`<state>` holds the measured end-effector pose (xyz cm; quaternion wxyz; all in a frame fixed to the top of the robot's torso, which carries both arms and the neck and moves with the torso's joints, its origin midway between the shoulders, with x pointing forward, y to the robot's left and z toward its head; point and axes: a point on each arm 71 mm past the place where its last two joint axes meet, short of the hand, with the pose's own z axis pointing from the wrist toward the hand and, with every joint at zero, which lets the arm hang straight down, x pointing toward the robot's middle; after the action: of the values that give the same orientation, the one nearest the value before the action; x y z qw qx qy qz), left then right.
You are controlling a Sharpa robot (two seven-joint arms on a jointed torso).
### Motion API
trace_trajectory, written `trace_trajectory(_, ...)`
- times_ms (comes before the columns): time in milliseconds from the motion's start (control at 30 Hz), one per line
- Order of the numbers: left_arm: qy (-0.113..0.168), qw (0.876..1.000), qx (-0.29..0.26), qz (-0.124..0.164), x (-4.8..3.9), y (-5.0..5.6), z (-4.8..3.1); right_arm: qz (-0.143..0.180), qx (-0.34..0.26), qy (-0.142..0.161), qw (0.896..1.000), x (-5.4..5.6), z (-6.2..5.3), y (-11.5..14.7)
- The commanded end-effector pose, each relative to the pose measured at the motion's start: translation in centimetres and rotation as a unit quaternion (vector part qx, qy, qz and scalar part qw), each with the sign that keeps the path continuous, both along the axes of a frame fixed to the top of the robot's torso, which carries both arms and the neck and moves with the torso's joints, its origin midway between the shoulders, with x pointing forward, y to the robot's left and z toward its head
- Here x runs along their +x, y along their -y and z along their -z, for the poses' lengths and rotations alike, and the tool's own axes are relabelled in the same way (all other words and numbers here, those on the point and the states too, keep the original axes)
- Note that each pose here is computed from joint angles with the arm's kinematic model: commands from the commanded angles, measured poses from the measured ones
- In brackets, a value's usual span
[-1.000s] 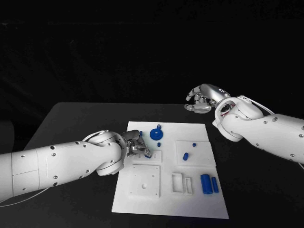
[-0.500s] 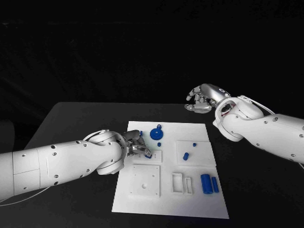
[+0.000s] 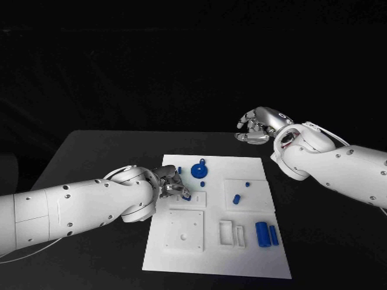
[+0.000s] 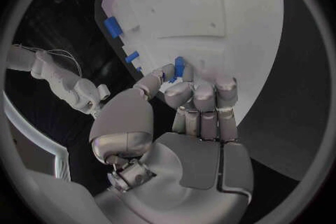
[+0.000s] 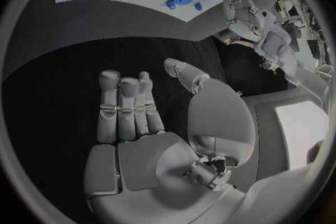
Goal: Assemble the parts on the task board
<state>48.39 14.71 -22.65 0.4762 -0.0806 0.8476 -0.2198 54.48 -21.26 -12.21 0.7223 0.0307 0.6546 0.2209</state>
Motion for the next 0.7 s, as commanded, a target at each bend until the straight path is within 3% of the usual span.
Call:
trace_trajectory(33, -0.001, 1.0, -0.004, -0.005, -0.01, 0.01, 0.0, -0.003, -0.004, -0.002, 1.0, 0.0, 0.02, -0.07)
trace_trajectory(700, -0.028, 1.0, 0.0, 0.005, -0.26, 0.36, 0.33, -0.003, -0.004, -0.004, 1.0, 0.04, 0.05, -0.11)
